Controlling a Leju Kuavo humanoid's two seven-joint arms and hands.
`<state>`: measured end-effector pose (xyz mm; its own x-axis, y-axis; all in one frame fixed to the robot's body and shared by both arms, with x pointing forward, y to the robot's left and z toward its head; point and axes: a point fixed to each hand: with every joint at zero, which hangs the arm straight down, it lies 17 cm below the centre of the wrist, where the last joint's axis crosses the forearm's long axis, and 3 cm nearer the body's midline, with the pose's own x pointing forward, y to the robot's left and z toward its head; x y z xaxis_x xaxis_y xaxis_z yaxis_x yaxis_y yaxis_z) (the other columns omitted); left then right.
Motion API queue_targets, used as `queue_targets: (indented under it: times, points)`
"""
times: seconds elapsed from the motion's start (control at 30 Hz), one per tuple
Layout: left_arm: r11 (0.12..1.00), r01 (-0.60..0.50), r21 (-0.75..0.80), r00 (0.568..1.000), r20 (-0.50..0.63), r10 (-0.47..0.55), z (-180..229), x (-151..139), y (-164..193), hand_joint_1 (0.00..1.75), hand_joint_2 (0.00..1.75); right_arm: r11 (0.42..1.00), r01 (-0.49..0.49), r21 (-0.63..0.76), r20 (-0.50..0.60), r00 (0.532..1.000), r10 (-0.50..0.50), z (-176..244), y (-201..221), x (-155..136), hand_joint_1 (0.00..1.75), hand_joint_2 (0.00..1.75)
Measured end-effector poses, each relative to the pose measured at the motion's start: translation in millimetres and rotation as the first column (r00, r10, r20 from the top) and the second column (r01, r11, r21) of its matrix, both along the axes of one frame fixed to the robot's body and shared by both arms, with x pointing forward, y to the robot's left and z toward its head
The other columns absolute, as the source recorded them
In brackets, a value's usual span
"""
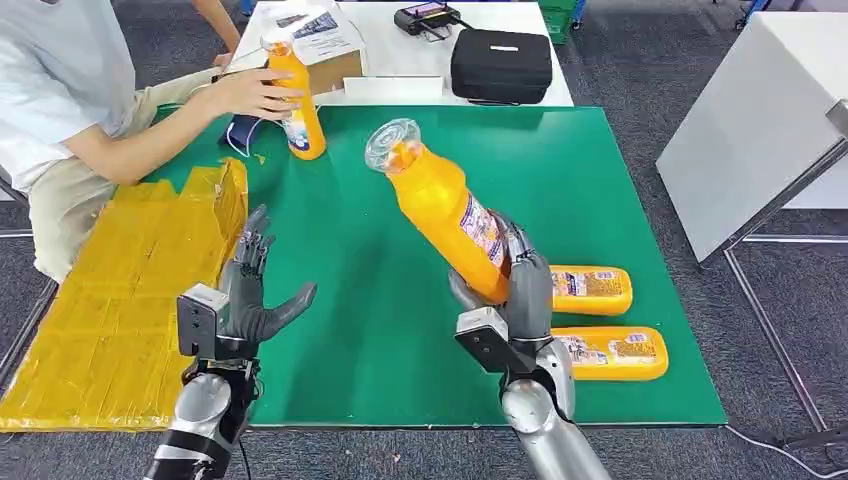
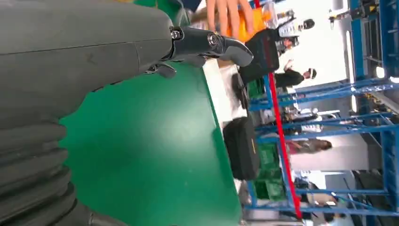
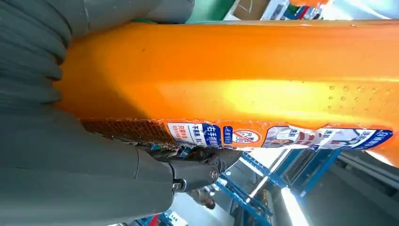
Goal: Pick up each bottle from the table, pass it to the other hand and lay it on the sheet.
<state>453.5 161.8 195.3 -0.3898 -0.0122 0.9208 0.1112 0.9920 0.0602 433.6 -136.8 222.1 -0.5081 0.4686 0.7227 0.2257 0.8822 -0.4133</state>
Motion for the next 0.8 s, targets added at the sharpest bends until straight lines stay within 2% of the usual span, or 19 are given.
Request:
queue_targets:
  times: [0.17, 0.27, 0.43, 0.57, 0.8]
  points:
    - [0.985, 0.167, -0.042, 0.986, -0.003, -0.167, 3, -12, -35, 0.00, 1.75, 0.990, -0.134, 0.039, -0.023, 0.991, 0.135, -3, 22, -4, 1.75, 1.75]
    - [0.973, 0.225, -0.049, 0.974, 0.012, -0.225, 11, -15, -51, 0.00, 1.75, 0.973, -0.231, 0.006, -0.052, 0.972, 0.231, -12, 52, -9, 1.75, 1.75]
    - [0.955, 0.290, -0.071, 0.957, 0.024, -0.289, 21, -18, -69, 0.00, 1.75, 0.940, -0.338, -0.043, -0.113, 0.937, 0.332, -36, 100, -19, 1.75, 1.75]
    - [0.943, 0.318, -0.094, 0.948, 0.023, -0.317, 23, -21, -74, 0.00, 1.75, 0.923, -0.378, -0.066, -0.143, 0.920, 0.366, -49, 121, -23, 1.75, 1.75]
    - [0.938, 0.335, -0.091, 0.942, 0.029, -0.334, 26, -22, -79, 0.00, 1.75, 0.911, -0.404, -0.078, -0.172, 0.906, 0.387, -60, 134, -25, 1.75, 1.75]
